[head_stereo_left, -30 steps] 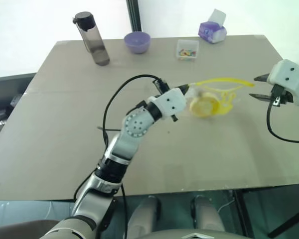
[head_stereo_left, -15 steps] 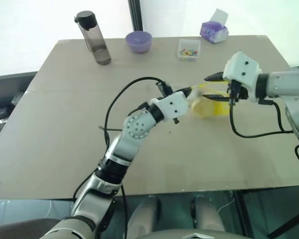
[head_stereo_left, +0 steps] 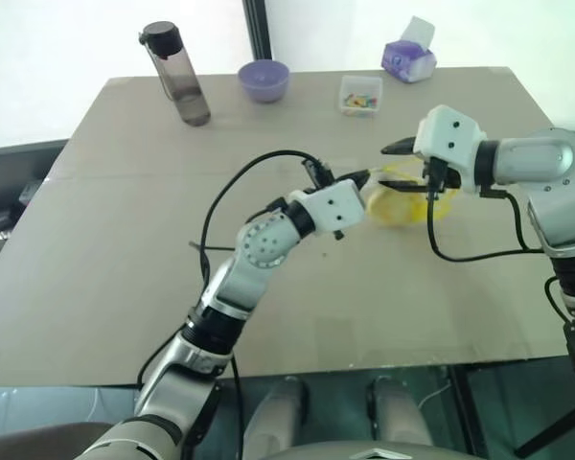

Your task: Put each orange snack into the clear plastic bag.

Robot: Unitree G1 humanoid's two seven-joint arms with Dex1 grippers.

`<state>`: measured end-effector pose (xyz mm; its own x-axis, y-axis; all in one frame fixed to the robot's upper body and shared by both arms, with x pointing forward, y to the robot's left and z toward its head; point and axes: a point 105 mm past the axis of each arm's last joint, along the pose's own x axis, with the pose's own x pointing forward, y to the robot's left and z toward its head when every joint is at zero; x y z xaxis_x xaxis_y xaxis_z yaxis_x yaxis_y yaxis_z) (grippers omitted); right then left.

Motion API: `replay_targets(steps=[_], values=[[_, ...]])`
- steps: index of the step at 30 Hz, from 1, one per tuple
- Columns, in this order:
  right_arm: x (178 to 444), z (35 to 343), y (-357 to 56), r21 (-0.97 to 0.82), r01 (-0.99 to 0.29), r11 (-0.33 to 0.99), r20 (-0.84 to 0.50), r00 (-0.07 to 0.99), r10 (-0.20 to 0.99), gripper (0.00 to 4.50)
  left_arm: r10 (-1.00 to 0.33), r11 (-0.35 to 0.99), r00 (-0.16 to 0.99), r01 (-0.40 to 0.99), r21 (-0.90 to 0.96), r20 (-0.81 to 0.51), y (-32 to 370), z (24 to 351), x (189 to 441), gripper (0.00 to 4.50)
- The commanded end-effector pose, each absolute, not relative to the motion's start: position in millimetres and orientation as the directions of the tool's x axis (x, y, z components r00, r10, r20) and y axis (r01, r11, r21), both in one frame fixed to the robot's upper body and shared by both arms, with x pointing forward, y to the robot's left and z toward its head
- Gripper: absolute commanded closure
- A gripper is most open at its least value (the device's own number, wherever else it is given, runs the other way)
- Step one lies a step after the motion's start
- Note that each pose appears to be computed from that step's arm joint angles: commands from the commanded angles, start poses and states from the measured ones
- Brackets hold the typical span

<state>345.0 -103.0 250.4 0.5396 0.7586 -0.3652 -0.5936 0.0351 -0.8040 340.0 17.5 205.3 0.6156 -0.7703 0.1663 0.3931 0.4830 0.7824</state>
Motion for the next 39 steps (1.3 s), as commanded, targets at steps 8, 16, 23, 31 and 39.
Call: replay_targets(steps=[8, 16, 23, 31, 39], values=[[335, 259, -93, -0.873, -0.479, -0.087, -0.36, 0.516, 0.778, 2.26, -0.773, 0.497, 0.599, 0.368, 0.786, 0.208, 15, 216, 335, 4.5], [337, 259, -96, -0.879, -0.469, -0.089, -0.359, 0.528, 0.77, 4.46, -0.773, 0.497, 0.6, 0.368, 0.786, 0.208, 15, 216, 335, 4.5], [341, 259, -102, -0.88, -0.468, -0.082, -0.363, 0.553, 0.75, 4.46, -0.773, 0.498, 0.599, 0.369, 0.785, 0.209, 15, 215, 334, 4.5], [346, 259, -110, -0.884, -0.462, -0.068, -0.363, 0.589, 0.721, 4.46, -0.774, 0.497, 0.599, 0.37, 0.785, 0.207, 15, 215, 334, 4.5], [350, 258, -118, -0.885, -0.46, -0.072, -0.376, 0.615, 0.693, 4.46, -0.775, 0.496, 0.597, 0.371, 0.785, 0.207, 14, 215, 335, 4.5]])
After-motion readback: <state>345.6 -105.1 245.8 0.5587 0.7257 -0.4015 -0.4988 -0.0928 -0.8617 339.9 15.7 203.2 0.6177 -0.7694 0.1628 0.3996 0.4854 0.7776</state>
